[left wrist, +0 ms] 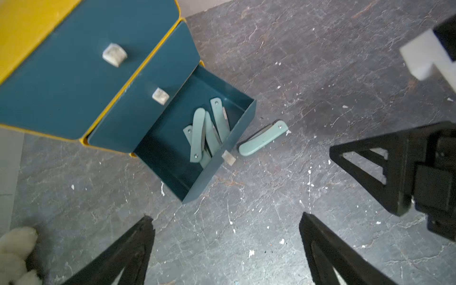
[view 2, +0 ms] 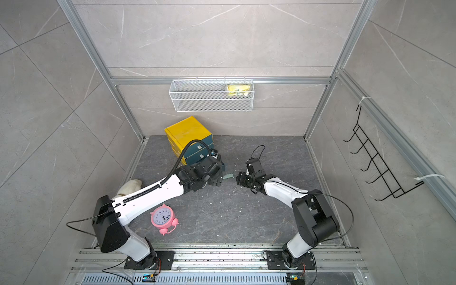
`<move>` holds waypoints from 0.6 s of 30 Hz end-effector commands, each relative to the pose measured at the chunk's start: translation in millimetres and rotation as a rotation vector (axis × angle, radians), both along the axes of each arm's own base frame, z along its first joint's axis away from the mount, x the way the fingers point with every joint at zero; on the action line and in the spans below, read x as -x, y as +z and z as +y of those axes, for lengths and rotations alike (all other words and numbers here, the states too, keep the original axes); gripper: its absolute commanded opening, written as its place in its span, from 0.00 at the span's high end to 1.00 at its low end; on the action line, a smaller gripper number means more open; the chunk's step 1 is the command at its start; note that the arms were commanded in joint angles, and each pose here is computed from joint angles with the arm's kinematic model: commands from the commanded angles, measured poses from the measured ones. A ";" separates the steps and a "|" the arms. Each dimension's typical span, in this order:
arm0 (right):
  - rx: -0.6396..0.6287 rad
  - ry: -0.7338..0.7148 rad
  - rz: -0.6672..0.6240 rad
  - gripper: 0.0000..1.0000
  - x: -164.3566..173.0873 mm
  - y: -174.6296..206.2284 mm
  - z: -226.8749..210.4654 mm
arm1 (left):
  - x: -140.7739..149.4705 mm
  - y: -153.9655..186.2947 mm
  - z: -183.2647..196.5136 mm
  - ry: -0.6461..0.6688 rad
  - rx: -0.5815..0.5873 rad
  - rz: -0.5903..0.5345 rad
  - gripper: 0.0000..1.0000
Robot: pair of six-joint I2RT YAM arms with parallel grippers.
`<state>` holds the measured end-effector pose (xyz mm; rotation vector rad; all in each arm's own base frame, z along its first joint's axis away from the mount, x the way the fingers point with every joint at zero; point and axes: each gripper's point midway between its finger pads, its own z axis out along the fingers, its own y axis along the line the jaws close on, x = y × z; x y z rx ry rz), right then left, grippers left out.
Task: Place the fruit knives into the drawer by color
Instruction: Adjust the fruit knife at the center of the board.
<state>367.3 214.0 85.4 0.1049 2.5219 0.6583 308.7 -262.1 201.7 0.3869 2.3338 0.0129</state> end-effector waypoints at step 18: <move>0.047 0.044 0.036 0.77 -92.4 -42.9 50.8 | 45.9 -36.2 63.5 0.178 0.065 0.067 0.03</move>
